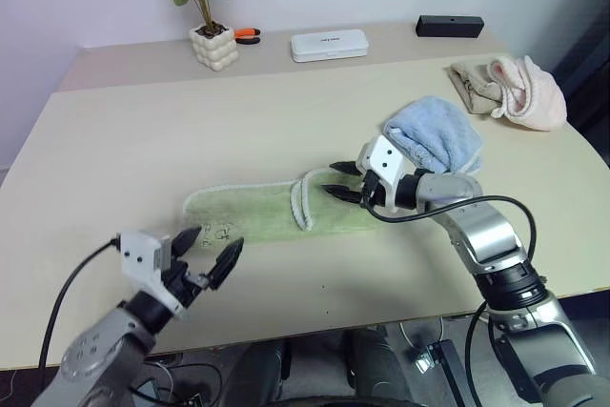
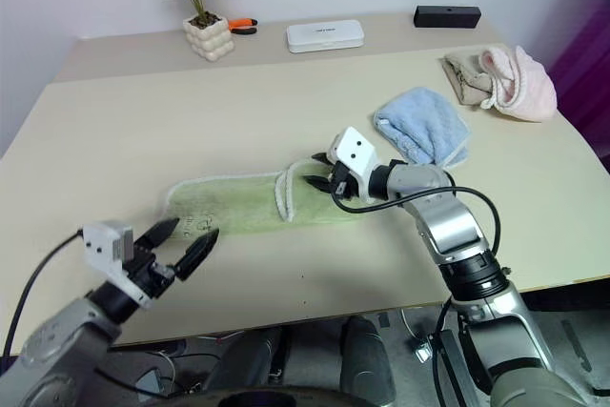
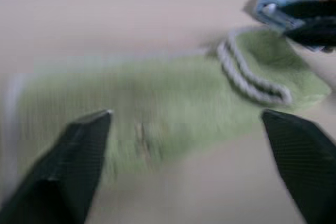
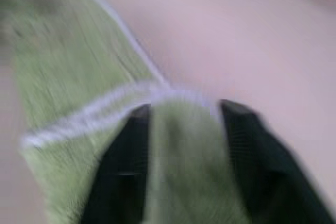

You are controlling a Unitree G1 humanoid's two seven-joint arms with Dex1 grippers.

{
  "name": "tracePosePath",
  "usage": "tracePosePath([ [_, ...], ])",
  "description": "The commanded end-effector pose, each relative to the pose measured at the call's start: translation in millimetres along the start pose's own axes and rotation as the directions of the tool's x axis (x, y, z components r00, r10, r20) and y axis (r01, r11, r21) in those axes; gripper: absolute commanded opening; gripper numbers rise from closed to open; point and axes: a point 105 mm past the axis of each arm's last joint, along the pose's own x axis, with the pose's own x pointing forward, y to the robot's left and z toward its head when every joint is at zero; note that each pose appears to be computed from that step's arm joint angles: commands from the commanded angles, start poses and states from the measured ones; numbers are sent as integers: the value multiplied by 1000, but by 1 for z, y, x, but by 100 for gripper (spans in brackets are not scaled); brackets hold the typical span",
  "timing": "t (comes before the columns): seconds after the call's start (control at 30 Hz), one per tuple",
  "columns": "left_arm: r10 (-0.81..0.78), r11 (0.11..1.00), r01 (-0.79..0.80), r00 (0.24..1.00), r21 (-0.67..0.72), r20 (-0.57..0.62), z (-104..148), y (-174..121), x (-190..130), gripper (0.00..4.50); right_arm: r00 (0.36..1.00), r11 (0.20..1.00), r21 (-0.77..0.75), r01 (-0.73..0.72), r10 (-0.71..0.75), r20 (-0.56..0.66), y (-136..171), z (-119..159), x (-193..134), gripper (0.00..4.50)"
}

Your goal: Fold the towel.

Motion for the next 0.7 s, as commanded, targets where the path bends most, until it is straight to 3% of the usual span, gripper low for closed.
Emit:
tracePosePath([
  [0.03,99,979,-95,995,-181,15,-3,6,-5,450,994,994,-80,-68,75,78,11,25,3,427],
  [0.2,266,892,-242,964,-382,8,-8,27,0,450,991,990,-95,-103,110,77,21,20,8,427],
  [0.47,295,833,-259,956,-489,-4,7,46,31,450,984,985,-96,-141,150,99,37,23,14,427],
  [0.57,283,832,-247,959,-497,-2,13,48,40,370,983,985,-92,-144,153,102,40,24,15,432],
  [0.7,272,838,-240,962,-490,-6,15,49,43,170,984,986,-90,-144,152,96,43,23,14,432],
])
